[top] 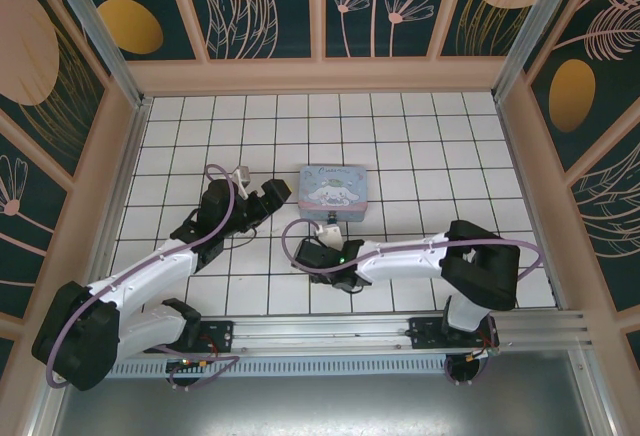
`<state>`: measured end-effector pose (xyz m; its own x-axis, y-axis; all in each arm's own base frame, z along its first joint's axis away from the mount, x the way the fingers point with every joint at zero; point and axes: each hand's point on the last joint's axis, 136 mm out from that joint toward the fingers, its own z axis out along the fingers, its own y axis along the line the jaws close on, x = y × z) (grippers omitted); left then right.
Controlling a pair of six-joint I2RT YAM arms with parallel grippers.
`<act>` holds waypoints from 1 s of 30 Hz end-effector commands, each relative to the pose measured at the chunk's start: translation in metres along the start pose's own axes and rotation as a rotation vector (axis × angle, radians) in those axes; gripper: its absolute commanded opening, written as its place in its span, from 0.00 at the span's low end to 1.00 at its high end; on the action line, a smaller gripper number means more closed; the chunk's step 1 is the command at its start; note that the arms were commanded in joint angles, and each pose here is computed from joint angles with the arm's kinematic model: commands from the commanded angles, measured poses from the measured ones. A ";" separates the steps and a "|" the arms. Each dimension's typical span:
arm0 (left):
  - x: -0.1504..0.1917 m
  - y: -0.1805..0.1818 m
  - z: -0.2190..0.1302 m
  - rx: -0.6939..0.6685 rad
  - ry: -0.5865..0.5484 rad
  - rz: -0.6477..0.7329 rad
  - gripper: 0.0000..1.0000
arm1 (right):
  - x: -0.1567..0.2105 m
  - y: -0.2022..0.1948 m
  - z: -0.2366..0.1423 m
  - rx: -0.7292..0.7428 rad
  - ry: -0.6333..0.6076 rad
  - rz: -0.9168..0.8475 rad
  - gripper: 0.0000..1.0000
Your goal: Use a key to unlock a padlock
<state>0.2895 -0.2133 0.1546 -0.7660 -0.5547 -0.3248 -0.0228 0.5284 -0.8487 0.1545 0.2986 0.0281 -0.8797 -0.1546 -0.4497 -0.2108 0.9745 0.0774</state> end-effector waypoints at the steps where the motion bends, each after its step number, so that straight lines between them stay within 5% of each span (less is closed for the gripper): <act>1: -0.004 -0.007 -0.002 0.033 -0.013 0.000 0.92 | 0.001 -0.004 -0.004 0.055 -0.008 0.029 0.53; 30: -0.005 -0.006 -0.001 0.031 -0.013 -0.001 0.92 | 0.001 -0.010 0.009 0.131 -0.011 -0.071 0.46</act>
<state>0.2895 -0.2133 0.1546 -0.7658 -0.5549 -0.3250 -0.0229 0.5285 -0.8486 0.1544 0.3038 0.0155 -0.8682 -0.2090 -0.4500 -0.2320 0.9727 -0.0043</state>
